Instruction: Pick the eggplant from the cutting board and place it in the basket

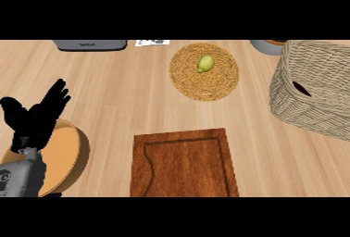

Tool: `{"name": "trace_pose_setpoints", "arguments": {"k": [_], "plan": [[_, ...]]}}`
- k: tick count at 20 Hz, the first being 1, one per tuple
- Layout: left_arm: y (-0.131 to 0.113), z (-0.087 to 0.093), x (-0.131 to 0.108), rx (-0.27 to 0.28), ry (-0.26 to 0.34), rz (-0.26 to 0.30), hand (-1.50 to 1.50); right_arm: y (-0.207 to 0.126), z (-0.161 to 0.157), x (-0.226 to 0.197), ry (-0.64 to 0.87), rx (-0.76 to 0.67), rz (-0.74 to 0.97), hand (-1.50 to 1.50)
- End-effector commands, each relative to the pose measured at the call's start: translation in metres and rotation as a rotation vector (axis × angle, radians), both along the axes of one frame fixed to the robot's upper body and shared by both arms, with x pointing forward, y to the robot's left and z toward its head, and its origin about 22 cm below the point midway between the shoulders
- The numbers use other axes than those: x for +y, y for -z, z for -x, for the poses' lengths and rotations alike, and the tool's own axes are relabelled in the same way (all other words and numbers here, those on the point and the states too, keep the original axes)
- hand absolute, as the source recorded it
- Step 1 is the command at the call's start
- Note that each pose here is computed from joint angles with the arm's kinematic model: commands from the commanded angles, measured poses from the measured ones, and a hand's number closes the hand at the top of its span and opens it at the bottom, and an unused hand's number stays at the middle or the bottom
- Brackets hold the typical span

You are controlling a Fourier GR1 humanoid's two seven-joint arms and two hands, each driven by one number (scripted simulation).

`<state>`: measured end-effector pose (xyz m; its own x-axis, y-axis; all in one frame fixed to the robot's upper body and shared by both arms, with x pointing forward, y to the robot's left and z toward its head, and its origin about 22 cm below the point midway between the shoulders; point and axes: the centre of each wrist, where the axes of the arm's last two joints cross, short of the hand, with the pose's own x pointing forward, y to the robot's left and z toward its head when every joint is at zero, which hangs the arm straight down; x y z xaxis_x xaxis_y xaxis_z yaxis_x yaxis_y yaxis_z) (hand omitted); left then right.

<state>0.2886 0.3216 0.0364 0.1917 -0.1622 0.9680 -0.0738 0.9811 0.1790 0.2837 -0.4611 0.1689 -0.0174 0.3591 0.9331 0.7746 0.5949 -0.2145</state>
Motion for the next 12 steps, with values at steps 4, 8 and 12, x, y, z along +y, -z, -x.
{"name": "trace_pose_setpoints", "arguments": {"k": [4, 8, 12], "plan": [[0.013, 0.006, -0.001, 0.001, -0.012, 0.002, 0.00, -0.005, 0.082, -0.086, -0.043, -0.020, -0.101, -1.50], [-0.004, -0.001, 0.004, -0.005, -0.004, 0.011, 0.00, -0.005, 0.130, -0.137, -0.095, 0.077, -0.069, -1.50], [-0.006, -0.010, -0.014, -0.015, -0.009, 0.010, 0.00, 0.016, 0.164, -0.161, -0.142, 0.091, -0.072, -1.50]]}}
